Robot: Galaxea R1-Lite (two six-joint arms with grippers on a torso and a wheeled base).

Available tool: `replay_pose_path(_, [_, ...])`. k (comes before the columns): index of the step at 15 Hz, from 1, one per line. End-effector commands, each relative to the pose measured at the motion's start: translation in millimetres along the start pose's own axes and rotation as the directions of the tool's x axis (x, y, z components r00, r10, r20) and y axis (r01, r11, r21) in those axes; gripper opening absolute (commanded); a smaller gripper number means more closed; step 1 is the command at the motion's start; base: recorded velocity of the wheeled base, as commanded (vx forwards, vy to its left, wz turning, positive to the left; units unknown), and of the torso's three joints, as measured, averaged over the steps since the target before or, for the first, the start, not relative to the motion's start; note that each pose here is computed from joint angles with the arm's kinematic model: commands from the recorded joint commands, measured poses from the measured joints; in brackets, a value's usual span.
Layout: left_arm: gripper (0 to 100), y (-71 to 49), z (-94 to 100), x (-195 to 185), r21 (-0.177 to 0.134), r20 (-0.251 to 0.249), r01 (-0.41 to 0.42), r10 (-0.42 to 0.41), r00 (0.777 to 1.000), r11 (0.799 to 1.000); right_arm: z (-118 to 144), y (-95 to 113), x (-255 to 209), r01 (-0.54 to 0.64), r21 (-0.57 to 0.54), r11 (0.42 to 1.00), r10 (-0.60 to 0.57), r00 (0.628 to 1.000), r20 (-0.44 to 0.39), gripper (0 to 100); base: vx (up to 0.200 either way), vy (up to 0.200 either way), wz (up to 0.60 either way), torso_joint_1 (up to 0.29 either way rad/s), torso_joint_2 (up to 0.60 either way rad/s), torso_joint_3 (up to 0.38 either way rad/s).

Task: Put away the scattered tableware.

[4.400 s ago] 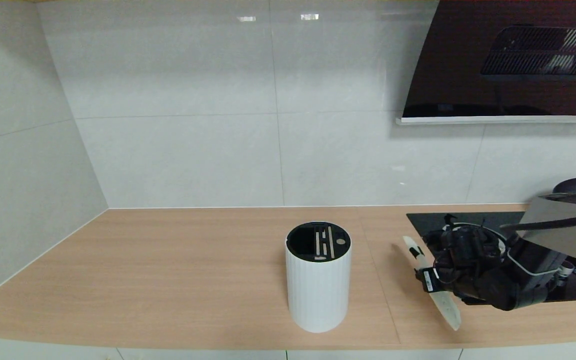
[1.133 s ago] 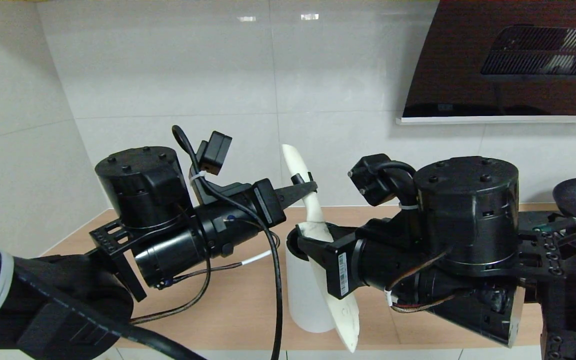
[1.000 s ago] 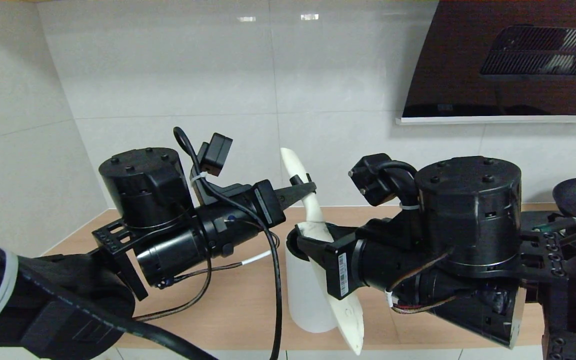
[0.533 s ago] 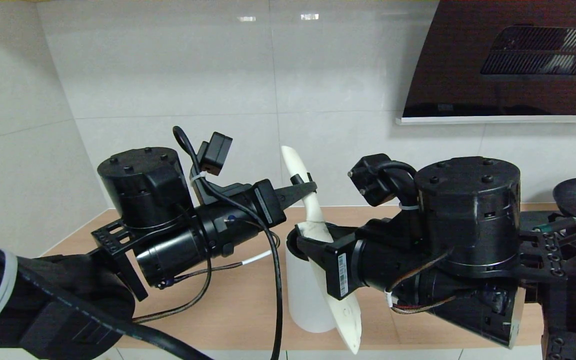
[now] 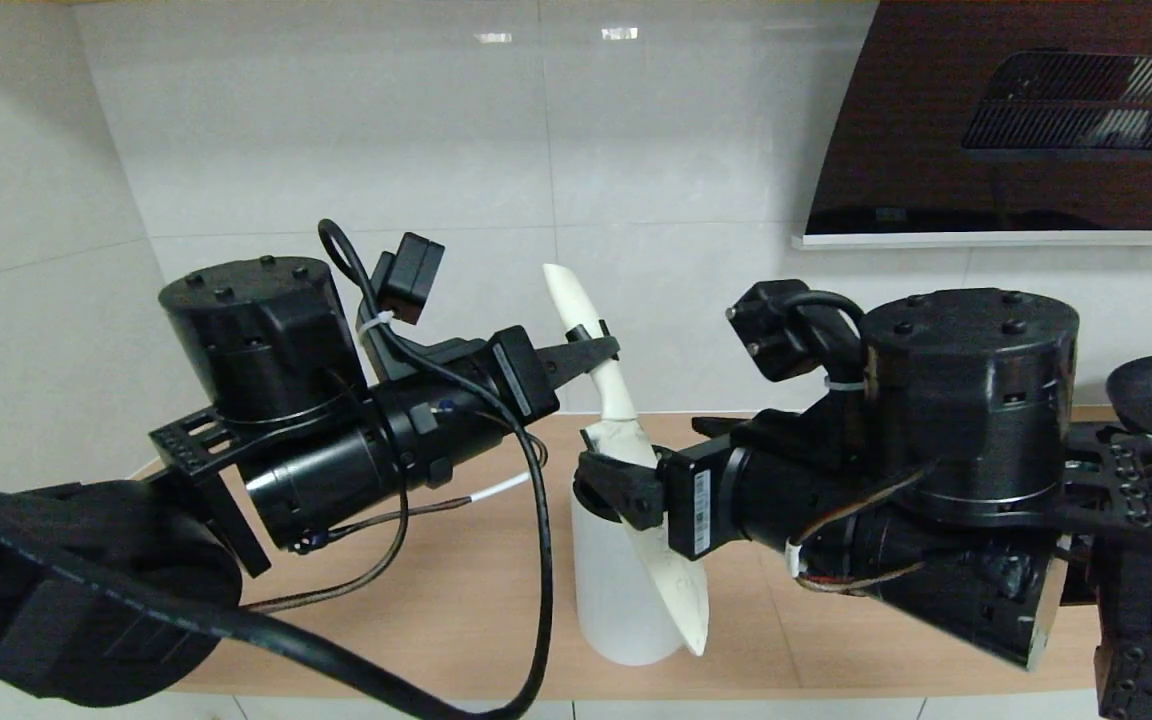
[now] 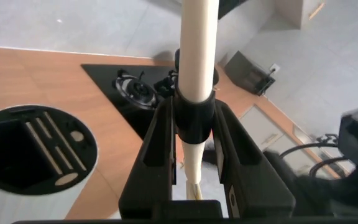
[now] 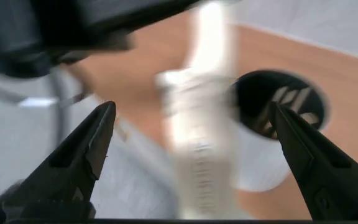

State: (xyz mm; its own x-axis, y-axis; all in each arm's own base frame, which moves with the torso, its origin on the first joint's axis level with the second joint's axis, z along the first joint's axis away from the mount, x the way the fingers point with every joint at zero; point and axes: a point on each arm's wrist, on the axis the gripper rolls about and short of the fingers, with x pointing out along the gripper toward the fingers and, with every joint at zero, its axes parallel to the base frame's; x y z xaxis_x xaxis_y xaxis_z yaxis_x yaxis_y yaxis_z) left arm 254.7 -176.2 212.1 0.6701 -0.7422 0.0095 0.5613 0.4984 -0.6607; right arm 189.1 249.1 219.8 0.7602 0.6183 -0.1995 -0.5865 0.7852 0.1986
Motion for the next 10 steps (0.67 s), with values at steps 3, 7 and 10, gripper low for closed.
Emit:
replay_pose_path(3, [0, -29.2, 49.7, 0.4, 0.042, 0.164, -0.156, 0.147, 0.975, 0.987, 42.0, -50.5, -37.2, 0.129, 0.064, 0.990, -0.138, 0.979, 0.151, 100, 0.000, 0.000, 0.00, 0.000, 0.00, 0.000])
replay_pose_path(7, [0, -36.7, 73.0, 11.1, 0.136, 0.280, -0.390, 0.342, 0.897, 0.911, 45.2, -87.9, -70.3, 0.257, 0.099, 0.961, -0.271, 0.946, 0.178, 100, 0.000, 0.000, 0.00, 0.000, 0.00, 0.000])
replay_pose_path(10, [0, -34.2, 65.6, 19.6, 0.238, 0.356, -0.546, 0.451, 0.819, 0.803, 34.2, -99.8, -59.2, 0.305, 0.097, 0.947, -0.316, 0.940, 0.131, 100, 0.000, 0.000, 0.00, 0.000, 0.00, 0.000])
